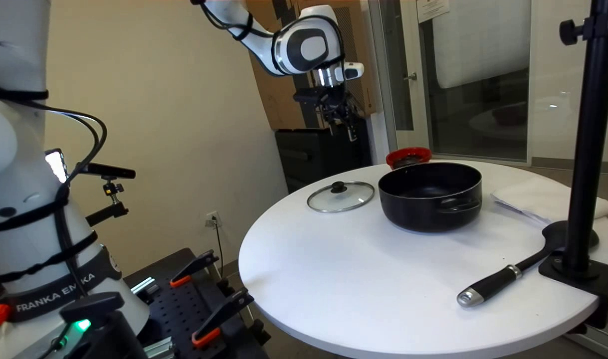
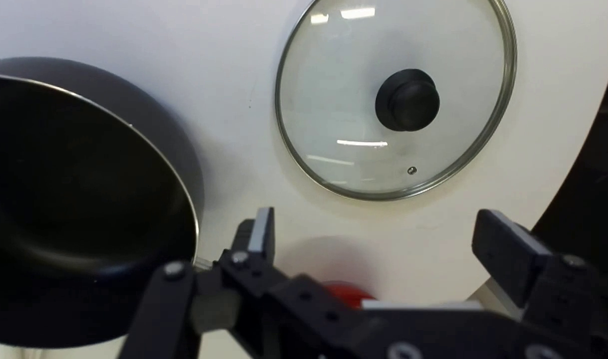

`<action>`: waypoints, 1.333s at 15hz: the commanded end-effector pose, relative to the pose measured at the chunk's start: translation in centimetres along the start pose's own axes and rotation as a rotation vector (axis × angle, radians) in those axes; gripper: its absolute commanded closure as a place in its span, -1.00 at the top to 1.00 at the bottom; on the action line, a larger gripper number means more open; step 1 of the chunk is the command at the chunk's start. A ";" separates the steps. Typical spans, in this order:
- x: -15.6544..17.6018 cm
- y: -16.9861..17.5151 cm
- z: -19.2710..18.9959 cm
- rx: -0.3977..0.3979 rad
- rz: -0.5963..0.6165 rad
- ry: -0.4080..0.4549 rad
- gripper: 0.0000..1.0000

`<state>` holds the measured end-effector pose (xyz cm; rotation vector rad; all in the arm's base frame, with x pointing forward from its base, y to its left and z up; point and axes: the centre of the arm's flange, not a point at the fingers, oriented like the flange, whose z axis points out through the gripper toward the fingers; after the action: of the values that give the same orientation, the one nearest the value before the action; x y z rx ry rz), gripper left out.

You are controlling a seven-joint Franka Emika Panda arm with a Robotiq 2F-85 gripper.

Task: Pick the lid and put it on the table

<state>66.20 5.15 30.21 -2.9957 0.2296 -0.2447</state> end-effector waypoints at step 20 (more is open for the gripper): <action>-5.5 -7.8 12.2 0.050 -0.173 -0.145 1.00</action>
<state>65.49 13.90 18.81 -2.9896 0.0346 0.0066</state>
